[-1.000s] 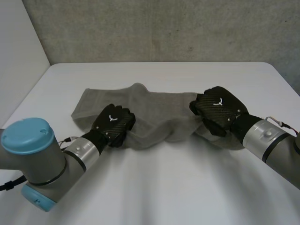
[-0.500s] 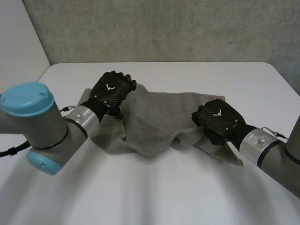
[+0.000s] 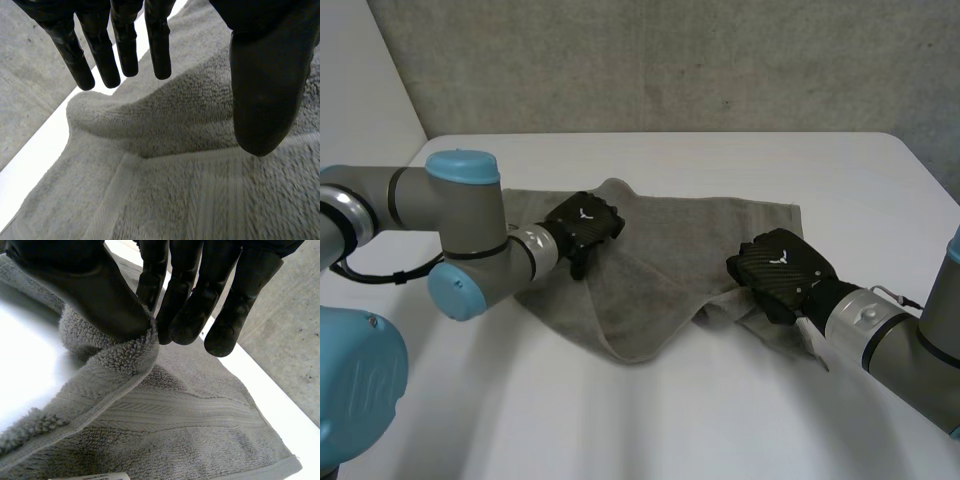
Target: Fold the towel.
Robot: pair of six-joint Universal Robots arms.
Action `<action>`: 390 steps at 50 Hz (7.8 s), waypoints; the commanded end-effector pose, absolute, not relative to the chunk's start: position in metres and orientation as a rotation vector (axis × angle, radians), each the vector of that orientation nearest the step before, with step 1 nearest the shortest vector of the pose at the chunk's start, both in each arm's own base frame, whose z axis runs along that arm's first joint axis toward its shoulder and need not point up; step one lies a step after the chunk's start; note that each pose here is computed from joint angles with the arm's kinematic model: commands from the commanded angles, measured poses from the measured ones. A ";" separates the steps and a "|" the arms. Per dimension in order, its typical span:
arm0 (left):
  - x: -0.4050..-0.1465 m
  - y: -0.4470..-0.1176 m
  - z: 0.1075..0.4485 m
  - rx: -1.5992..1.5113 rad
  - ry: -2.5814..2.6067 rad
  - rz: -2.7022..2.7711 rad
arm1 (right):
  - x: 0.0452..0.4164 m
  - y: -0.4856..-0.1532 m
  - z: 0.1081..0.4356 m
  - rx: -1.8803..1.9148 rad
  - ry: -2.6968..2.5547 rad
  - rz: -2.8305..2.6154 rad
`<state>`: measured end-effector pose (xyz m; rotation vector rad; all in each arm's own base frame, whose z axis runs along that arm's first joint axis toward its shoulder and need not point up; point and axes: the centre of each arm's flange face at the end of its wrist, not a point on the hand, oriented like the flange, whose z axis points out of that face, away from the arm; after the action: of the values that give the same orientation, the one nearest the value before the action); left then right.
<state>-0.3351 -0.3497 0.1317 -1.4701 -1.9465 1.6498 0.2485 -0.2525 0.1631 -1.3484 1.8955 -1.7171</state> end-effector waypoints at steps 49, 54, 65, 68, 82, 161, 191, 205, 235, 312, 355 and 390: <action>-0.307 -0.351 0.125 -1.762 -2.105 1.577 | 0.248 -0.252 0.153 -1.408 1.912 -1.702; -0.303 -0.349 0.156 -1.727 -2.082 1.668 | 0.248 -0.252 0.153 -1.409 1.911 -1.701; -0.293 -0.326 0.167 -1.721 -2.089 1.663 | 0.248 -0.251 0.155 -1.411 1.924 -1.705; -0.285 -0.322 0.171 -1.693 -2.110 1.676 | 0.245 -0.256 0.160 -1.393 1.944 -1.728; -0.225 -0.309 0.237 -0.991 -2.203 1.889 | 0.230 -0.233 0.212 -1.339 2.086 -1.522; -0.157 -0.231 0.262 -0.318 -2.046 2.020 | 0.153 -0.232 0.296 -1.011 2.205 -1.842; -0.176 -0.385 0.149 -0.319 -2.335 1.713 | 0.241 -0.378 0.204 -1.335 2.148 -1.817; -0.192 -0.389 0.143 -0.349 -2.335 1.697 | 0.255 -0.395 0.184 -1.331 2.149 -1.882; -0.208 -0.383 0.127 -0.754 -2.431 1.607 | 0.251 -0.373 0.163 -1.351 2.189 -1.776; -0.200 -0.422 0.133 -0.660 -2.494 1.770 | 0.262 -0.441 0.162 -1.196 2.105 -2.083; -0.194 -0.367 0.218 -0.426 -2.350 1.922 | 0.240 -0.337 0.238 -1.037 2.168 -1.958; -0.217 -0.323 0.180 -0.550 -2.074 1.976 | 0.192 -0.369 0.124 -1.206 2.399 -1.797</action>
<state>-0.2172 -0.3227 0.1805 -0.5517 -2.0707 1.9792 0.2051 -0.3586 0.1206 -1.2444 2.3719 -1.7588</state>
